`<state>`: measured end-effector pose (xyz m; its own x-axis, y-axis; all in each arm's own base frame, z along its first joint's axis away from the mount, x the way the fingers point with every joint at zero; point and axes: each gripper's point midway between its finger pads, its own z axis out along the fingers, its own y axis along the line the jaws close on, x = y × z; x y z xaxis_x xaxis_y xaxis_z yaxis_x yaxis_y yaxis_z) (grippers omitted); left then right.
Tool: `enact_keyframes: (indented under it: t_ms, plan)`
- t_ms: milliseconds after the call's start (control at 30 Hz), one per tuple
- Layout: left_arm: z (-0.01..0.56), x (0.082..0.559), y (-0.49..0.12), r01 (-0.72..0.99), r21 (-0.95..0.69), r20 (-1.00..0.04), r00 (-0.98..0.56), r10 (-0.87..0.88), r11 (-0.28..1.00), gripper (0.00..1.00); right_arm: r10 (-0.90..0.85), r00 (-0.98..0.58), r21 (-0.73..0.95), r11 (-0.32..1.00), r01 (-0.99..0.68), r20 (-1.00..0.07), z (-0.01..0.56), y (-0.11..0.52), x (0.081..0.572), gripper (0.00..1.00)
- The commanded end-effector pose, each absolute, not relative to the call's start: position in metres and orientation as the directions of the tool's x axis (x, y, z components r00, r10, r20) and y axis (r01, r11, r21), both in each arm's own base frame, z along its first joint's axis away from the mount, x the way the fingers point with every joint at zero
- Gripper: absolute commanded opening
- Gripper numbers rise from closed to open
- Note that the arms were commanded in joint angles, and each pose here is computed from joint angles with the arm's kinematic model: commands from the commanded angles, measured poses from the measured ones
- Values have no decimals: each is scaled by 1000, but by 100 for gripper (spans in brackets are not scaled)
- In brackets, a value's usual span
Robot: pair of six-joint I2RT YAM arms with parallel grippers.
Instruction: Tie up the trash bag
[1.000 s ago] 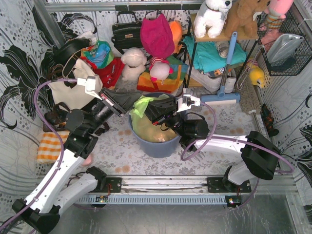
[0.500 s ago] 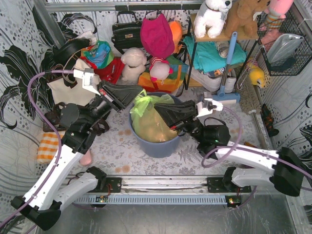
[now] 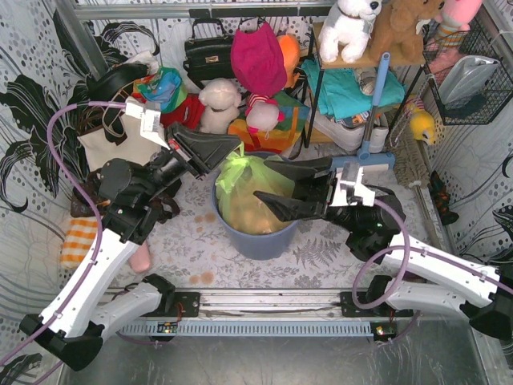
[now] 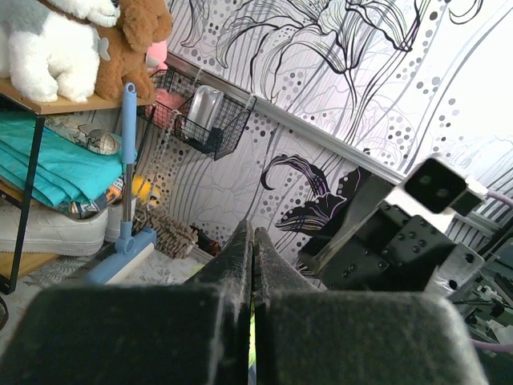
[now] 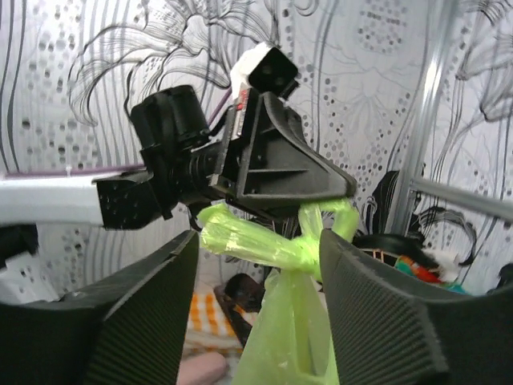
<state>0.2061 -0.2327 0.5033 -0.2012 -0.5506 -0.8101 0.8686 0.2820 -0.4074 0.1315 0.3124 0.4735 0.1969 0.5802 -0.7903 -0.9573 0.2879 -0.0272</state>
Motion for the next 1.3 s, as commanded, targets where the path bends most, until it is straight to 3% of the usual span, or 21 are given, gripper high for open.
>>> enact_keyframes:
  t_ms: [0, 167, 467, 1033, 1267]
  plan:
    - [517, 194, -232, 899, -362, -814, -175, -554, 248, 0, 451, 476, -395, 266, -879, -755, 481, 331, 113, 64]
    - [512, 194, -233, 888, -392, -809, -207, -550, 242, 0, 316, 653, -615, 225, -756, -688, 477, 356, 119, 67]
    - [509, 196, -233, 875, -416, -806, -228, -546, 249, 0, 167, 805, -783, 188, -593, -570, 459, 363, 130, 61]
    - [508, 197, -235, 874, -422, -803, -238, -547, 239, 0, 149, 850, -782, 338, -523, -505, 484, 356, 146, 18]
    - [508, 197, -235, 877, -422, -800, -239, -550, 232, 0, 165, 842, -728, 435, -530, -514, 498, 353, 156, 12]
